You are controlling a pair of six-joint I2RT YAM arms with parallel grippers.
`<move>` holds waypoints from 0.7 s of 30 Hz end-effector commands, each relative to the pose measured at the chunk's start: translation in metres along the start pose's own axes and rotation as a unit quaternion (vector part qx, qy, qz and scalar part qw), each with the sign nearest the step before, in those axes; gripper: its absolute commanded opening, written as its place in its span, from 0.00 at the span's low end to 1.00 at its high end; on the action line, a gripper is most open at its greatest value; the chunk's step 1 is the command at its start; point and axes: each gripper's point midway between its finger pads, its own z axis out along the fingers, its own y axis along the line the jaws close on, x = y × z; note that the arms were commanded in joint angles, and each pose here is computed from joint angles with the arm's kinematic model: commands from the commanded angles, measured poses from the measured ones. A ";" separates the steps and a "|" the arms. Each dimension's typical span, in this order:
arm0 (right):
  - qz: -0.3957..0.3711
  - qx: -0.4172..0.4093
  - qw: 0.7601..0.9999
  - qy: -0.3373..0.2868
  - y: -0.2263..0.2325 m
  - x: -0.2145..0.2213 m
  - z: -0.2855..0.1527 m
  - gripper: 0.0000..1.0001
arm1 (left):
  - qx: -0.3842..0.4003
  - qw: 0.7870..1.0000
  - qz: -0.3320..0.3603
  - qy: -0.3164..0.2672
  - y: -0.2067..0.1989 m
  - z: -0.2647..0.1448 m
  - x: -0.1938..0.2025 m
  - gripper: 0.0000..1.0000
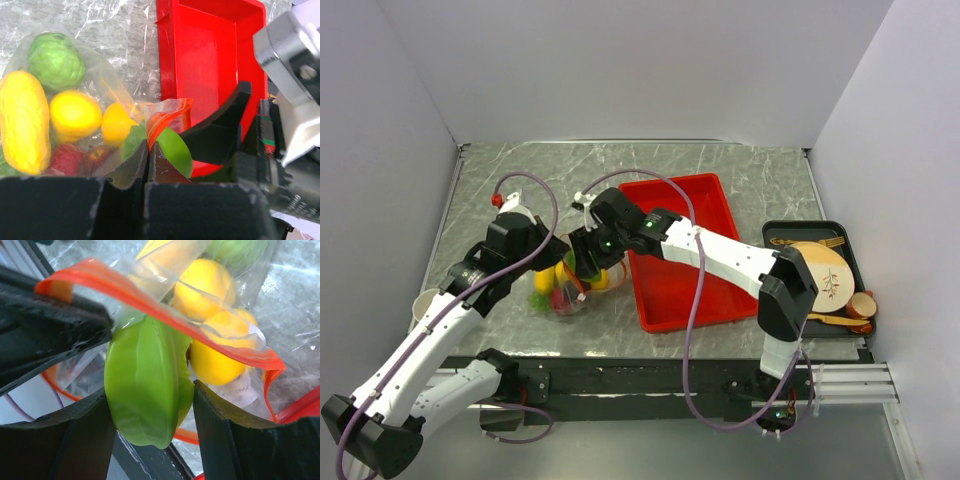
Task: Place the food in the zip-top bag and seal the zipper
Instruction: Place the fake fruit in the zipper food storage bag.
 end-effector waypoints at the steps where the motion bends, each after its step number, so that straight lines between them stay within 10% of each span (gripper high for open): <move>1: 0.006 0.001 0.998 -0.055 0.010 -0.035 0.000 0.67 | 0.031 0.999 -0.002 -0.019 -0.016 -0.013 -0.013 0.02; 10: 0.024 0.046 0.995 -0.088 -0.002 -0.057 -0.003 0.77 | 0.031 0.999 0.001 -0.040 -0.021 -0.027 -0.027 0.03; 21: 0.083 0.215 0.946 -0.227 -0.059 -0.048 -0.107 0.88 | 0.025 0.999 -0.003 -0.045 -0.018 -0.025 -0.027 0.04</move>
